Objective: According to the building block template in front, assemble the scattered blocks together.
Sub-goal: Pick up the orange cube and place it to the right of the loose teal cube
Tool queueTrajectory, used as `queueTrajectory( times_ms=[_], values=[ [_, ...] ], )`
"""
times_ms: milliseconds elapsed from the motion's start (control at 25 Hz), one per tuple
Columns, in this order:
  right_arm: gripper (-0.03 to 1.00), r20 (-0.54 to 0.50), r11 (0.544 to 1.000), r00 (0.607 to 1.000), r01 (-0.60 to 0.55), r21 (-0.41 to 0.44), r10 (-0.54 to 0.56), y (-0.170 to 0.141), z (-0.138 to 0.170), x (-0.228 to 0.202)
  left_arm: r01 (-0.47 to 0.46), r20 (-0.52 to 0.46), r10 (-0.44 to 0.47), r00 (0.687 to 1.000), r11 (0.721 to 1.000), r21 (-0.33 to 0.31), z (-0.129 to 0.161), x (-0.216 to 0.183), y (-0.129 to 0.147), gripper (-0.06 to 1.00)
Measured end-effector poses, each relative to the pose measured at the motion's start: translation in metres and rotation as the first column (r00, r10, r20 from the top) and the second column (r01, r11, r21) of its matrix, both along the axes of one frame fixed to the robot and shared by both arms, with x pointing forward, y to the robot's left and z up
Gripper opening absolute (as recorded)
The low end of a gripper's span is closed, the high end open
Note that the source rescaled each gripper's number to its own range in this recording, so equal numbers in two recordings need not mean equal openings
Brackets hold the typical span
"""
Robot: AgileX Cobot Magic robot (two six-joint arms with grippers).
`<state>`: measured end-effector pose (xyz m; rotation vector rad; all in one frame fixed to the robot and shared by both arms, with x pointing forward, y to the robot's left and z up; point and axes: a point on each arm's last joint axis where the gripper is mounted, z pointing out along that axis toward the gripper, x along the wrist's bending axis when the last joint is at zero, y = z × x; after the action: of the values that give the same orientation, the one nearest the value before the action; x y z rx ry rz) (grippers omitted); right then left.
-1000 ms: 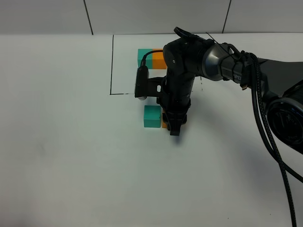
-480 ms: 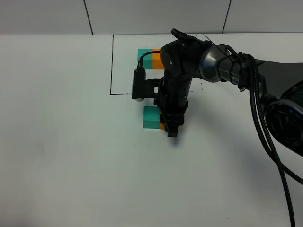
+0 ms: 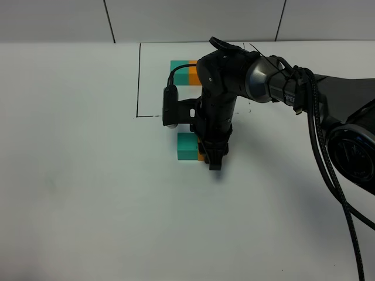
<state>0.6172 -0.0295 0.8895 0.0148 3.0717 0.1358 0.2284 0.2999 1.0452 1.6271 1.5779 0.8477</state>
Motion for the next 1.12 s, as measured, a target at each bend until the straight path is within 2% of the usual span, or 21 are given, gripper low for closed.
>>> queueTrajectory(
  times_ms=[480,880,920,1000,1120],
  values=[
    [0.00,0.003,1.000,1.000,-0.023,-0.002,0.023,0.0001,0.0000,0.0000,0.000,0.000,0.000,1.000,1.000,0.000,0.0000,0.0000,0.0000,0.67],
    [0.00,-0.032,0.998,0.999,0.037,0.049,-0.035,-0.0067,0.0003,0.0051,0.000,0.000,0.000,1.000,1.000,0.000,0.0000,0.0000,0.0000,0.67],
    [0.03,-0.032,0.998,0.999,0.039,0.049,-0.038,-0.0067,0.0003,0.0051,0.000,0.000,0.000,1.000,1.000,0.000,0.0000,0.0000,0.0000,0.67],
    [0.15,-0.036,0.998,0.998,0.045,0.050,-0.043,-0.0067,0.0014,0.0047,0.000,0.000,0.000,1.000,1.000,0.000,0.0000,0.0000,0.0000,0.67],
    [0.45,-0.030,0.997,0.998,0.054,0.054,-0.052,-0.0072,0.0044,0.0051,0.000,0.000,0.000,1.000,1.000,0.000,0.0000,0.0000,0.0000,0.67]
  ],
)
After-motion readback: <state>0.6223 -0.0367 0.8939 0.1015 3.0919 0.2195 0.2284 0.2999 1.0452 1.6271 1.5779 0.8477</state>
